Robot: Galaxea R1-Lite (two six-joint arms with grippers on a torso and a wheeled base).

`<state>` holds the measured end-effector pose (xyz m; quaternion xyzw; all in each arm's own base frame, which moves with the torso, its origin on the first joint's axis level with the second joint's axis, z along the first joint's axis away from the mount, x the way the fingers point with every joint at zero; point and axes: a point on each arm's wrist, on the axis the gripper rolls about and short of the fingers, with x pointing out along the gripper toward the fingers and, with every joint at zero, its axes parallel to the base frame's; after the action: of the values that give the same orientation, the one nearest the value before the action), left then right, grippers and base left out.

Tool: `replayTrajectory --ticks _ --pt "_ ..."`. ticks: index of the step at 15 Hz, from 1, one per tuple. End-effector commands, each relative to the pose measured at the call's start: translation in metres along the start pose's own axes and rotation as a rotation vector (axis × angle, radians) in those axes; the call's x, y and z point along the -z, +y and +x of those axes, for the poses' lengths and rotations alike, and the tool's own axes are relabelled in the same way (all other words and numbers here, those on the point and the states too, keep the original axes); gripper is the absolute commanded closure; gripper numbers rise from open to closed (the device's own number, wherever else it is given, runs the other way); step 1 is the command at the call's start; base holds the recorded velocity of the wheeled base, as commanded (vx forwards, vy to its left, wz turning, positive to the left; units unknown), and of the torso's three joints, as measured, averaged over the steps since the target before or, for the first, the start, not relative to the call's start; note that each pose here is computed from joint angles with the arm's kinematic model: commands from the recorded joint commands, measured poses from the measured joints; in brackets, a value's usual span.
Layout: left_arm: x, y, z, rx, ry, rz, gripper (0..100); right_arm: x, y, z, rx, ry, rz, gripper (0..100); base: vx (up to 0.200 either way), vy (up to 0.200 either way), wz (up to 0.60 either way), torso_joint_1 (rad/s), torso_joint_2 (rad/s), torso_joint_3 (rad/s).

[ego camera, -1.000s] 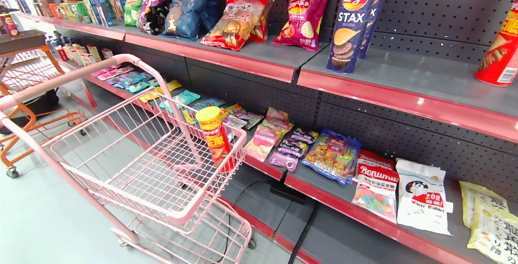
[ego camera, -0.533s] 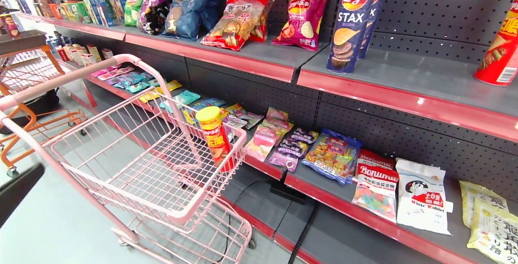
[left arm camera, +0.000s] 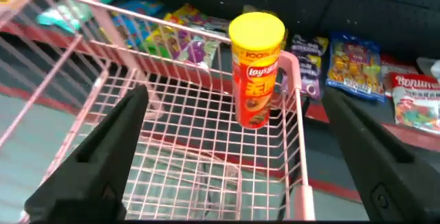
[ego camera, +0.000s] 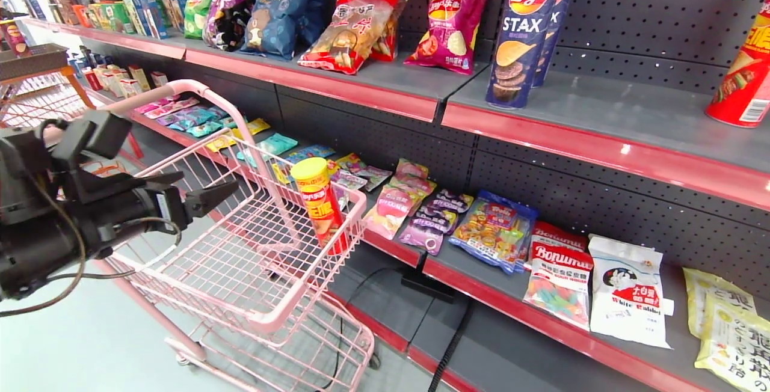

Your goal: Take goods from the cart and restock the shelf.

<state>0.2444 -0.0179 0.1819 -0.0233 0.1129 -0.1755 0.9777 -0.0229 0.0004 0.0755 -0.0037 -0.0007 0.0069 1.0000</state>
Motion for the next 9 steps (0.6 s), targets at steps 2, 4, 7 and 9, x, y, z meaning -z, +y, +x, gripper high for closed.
replayTrajectory --ticks 2,4,7,9 --pt "0.029 0.013 0.050 0.054 0.119 -0.034 0 0.000 0.000 0.000 0.000 0.001 -0.002 0 0.000 0.000 0.00 0.000 0.00 0.000" --pt "0.030 0.014 0.066 0.095 0.127 -0.015 0 0.000 0.000 0.000 0.000 0.001 -0.002 0 0.000 0.000 0.00 0.000 0.00 0.000" --pt "0.029 0.014 0.107 0.143 0.113 0.041 0 0.000 0.000 0.000 0.000 0.001 -0.002 0 0.000 0.000 0.00 0.000 0.00 0.000" --pt "0.029 0.008 0.128 0.174 0.106 0.053 0 0.000 0.000 0.000 0.000 0.001 -0.002 0 0.000 0.000 0.00 0.000 0.00 0.000"
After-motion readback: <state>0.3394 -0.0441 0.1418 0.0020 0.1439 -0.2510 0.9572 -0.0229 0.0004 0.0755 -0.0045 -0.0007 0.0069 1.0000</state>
